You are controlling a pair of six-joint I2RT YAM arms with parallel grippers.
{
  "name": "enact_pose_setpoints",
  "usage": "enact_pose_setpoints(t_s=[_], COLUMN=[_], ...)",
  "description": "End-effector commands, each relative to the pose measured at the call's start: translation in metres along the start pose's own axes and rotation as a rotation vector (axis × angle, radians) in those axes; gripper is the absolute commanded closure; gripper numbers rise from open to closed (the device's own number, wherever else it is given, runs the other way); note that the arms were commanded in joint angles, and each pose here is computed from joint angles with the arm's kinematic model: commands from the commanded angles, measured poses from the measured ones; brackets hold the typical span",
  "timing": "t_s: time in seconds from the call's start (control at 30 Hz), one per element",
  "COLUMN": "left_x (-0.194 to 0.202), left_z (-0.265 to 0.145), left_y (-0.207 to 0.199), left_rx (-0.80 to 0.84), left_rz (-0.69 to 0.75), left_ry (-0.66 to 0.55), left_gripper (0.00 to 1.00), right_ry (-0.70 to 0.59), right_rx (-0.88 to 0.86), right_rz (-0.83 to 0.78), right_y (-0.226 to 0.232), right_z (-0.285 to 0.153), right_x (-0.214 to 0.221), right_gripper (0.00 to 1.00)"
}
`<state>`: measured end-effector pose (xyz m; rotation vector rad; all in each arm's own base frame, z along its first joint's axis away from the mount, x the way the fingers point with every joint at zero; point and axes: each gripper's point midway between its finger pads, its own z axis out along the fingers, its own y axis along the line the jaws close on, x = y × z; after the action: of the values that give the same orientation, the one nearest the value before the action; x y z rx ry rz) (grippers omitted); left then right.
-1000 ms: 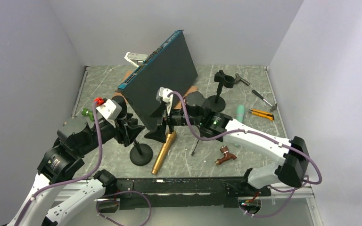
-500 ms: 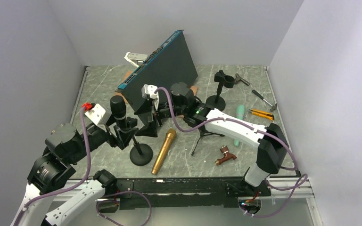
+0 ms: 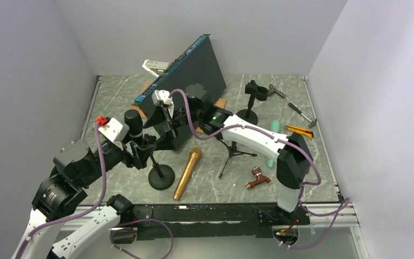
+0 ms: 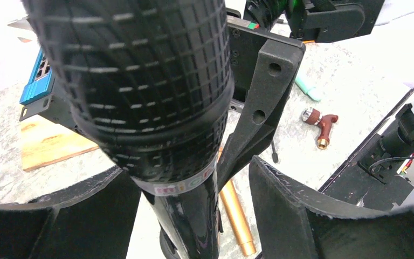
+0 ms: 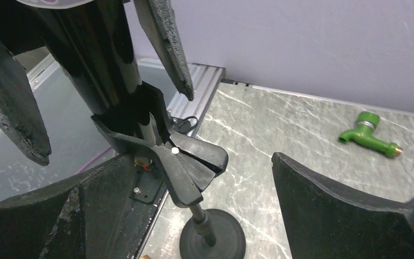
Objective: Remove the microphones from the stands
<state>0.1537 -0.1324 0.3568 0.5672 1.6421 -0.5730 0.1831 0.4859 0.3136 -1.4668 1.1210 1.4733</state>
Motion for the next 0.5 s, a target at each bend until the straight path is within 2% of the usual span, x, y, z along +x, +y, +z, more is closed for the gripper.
enact_pose_setpoints(t_s=[0.0, 0.2, 0.3, 0.47], left_x=[-0.0184, -0.0221, -0.0240, -0.0245], left_z=[-0.0069, -0.0118, -0.0122, -0.0102], left_y=[0.0015, 0.0037, 0.0039, 0.0042], left_rx=[-0.012, -0.028, -0.030, -0.033], left_rz=[0.020, 0.023, 0.022, 0.011], left_ry=[-0.052, -0.059, -0.062, -0.054], left_gripper=[0.24, 0.12, 0.12, 0.12], right_ry=[-0.019, 0.008, 0.005, 0.002], right_rx=[-0.139, -0.189, -0.200, -0.200], right_rz=[-0.038, -0.010, -0.011, -0.001], right_y=[0.0154, 0.0165, 0.0179, 0.0230], right_z=[0.0041, 0.0070, 0.0069, 0.0040], right_x=[-0.0149, -0.0057, -0.0070, -0.0104], right_gripper=[0.01, 0.03, 0.08, 0.23])
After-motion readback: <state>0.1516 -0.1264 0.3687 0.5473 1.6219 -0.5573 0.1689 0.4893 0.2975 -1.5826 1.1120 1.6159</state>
